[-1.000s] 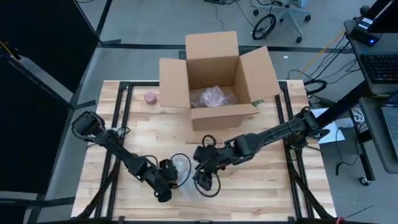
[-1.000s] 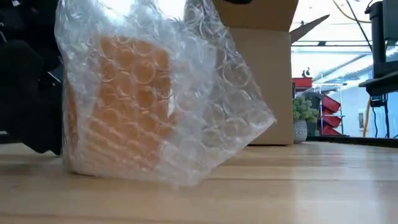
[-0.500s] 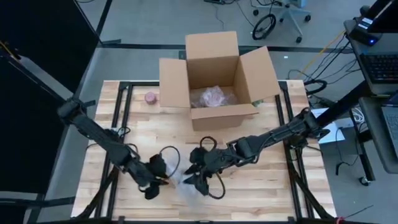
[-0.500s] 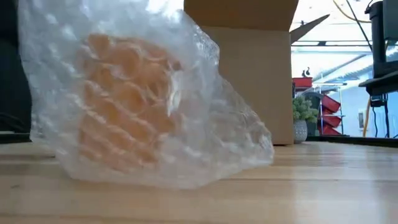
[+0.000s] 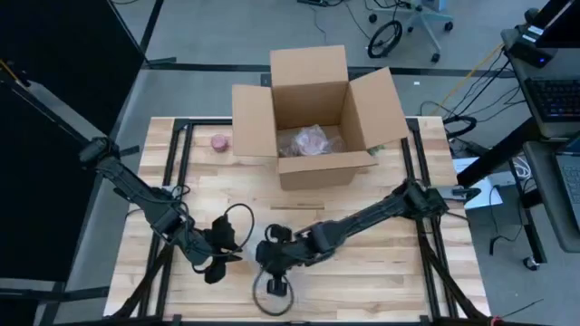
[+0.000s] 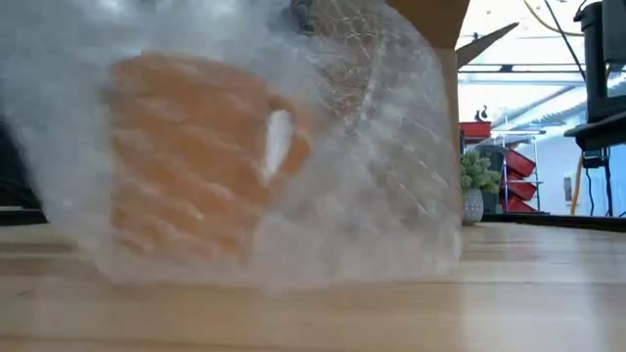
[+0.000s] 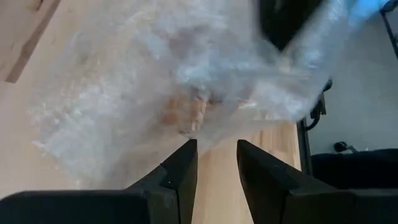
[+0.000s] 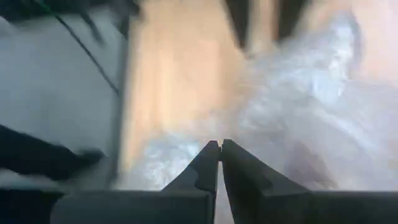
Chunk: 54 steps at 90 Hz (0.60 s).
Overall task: Wrap mug
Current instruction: Wrap the orange cup with the bubble wrap
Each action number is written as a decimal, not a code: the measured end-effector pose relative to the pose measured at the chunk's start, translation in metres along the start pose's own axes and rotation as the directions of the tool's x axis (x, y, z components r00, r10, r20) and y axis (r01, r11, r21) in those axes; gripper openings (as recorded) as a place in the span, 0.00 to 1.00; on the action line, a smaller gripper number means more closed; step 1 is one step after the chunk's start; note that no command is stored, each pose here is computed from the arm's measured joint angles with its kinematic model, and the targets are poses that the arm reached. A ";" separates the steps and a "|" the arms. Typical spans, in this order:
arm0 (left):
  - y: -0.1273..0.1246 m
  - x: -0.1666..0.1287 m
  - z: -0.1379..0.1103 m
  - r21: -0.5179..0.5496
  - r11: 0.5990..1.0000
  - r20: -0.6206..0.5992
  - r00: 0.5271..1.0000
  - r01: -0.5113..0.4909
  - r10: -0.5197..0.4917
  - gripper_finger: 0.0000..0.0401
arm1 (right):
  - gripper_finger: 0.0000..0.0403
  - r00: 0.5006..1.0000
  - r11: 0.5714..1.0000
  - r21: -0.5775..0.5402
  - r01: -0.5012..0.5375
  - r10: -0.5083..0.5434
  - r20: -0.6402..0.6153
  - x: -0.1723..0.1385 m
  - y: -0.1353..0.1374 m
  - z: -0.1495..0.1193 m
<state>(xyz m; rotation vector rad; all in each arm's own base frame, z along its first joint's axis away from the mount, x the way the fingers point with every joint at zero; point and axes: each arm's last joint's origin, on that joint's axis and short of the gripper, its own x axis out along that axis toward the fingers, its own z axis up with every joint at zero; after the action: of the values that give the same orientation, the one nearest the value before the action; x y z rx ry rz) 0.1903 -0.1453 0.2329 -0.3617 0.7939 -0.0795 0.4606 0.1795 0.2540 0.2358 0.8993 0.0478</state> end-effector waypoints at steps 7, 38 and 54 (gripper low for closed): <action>0.000 0.000 0.000 0.000 1.000 -0.001 1.000 0.003 -0.003 0.25 | 0.00 0.997 0.999 -0.007 0.044 -0.044 -0.071 -0.003 -0.004 0.003; -0.001 0.000 0.000 -0.003 1.000 -0.006 1.000 0.023 -0.023 0.25 | 0.00 0.978 0.999 0.018 0.050 -0.045 -0.205 0.039 -0.018 -0.011; -0.001 0.000 0.000 -0.025 0.999 -0.011 1.000 0.027 -0.027 0.25 | 0.00 0.968 0.997 0.046 0.057 -0.044 -0.246 0.069 -0.020 -0.024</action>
<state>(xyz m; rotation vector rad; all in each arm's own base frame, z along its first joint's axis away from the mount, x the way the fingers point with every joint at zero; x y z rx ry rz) 0.1904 -0.1466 0.2334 -0.3954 0.8020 -0.0975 0.4839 0.1737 0.1818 0.2596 1.1534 0.0061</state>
